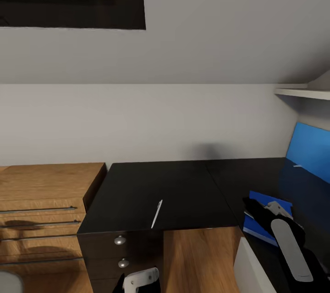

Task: In the bedroom, organize the workspace by keeping the computer under the desk, ensuring the monitor is on the desk, placing the keyboard on the desk next to the monitor, placing the mouse on the desk next to the keyboard, moving the folder from the swivel chair onto the desk next to the mouse, stacking the notebook on top of the folder with the pen on top of the notebook, and positioning the swivel chair next to the desk.

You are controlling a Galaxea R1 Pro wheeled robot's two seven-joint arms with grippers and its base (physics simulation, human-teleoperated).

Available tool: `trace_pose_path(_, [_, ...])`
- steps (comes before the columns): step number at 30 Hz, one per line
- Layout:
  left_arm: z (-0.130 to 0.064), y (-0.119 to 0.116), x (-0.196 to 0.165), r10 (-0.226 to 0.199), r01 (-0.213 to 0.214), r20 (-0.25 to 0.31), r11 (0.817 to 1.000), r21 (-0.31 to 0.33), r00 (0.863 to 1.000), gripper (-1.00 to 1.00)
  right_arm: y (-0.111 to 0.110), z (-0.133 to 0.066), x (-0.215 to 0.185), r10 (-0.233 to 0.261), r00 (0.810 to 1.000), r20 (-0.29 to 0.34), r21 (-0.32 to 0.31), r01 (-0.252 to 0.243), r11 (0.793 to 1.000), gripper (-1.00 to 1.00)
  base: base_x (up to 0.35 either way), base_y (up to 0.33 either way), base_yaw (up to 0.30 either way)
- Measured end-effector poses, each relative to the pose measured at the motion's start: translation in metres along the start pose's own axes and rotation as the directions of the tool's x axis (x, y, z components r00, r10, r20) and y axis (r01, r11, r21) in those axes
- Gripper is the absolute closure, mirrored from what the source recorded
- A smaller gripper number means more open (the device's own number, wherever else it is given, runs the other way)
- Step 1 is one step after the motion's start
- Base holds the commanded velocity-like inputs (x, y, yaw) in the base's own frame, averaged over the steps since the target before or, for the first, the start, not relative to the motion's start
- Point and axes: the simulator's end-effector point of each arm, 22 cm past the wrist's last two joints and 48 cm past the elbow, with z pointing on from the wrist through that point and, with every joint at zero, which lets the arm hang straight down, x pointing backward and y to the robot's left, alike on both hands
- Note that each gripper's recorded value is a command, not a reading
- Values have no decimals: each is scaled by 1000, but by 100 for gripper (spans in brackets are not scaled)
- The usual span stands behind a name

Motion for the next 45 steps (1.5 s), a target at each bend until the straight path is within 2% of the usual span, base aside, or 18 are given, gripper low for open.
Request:
trace_pose_path(8, [-5, -1, -12, -1, 1, 0, 1000, -3, 1000, -100, 14, -11, -11, -2, 1000, 10, -10, 2, 1000, -100, 0, 0, 38])
trace_pose_path(12, [-6, 0, -18, -2, 2, -1, 1000, -7, 1000, -100, 24, -14, -7, -32, 999, 1, -18, 32, 999, -100, 0, 0, 190])
trace_pose_path(14, [-6, 1, -21, -3, 3, -2, 1000, -11, 1000, -100, 32, -16, -2, -68, 998, -6, -24, 68, 997, -100, 0, 0, 221])
trace_pose_path(15, [-5, 3, -23, -6, 6, -1, 1000, -18, 1000, -100, 39, -17, 6, -113, 994, -8, -29, 113, 993, -100, 0, 0, 231])
trace_pose_path(19, [-3, 11, -32, -16, 16, 0, 999, -40, 1000, -100, 51, -20, 15, -213, 977, 4, -25, 213, 977, -100, 0, 0, 238])
trace_pose_path(23, [-1, 18, -37, -33, 32, -14, 998, -60, 999, -100, 56, -23, 17, -304, 952, 28, 0, 304, 953, -100, 0, 0, 243])
trace_pose_path(24, [1, 20, -35, -47, 45, -30, 997, -68, 998, -100, 57, -22, 19, -340, 940, 37, 14, 340, 940, -100, 0, 0, 242])
trace_pose_path(27, [0, 22, -32, -73, 68, -65, 995, -75, 995, -100, 56, -20, 25, -379, 925, 41, 34, 378, 925, -100, 0, 0, 240])
trace_pose_path(30, [0, 24, -27, -105, 97, -108, 992, -85, 989, -100, 57, -17, 31, -398, 916, 55, 46, 396, 917, -100, 0, 0, 232])
trace_pose_path(35, [1, 33, -29, -130, 116, -136, 987, -111, 982, -100, 65, -19, 35, -411, 909, 73, 39, 409, 912, -100, 0, 0, 225])
trace_pose_path(45, [-2, 38, -33, -113, 91, -177, 988, -128, 978, -100, 70, -23, 35, -421, 904, 67, 40, 420, 907, -100, 0, 0, 209])
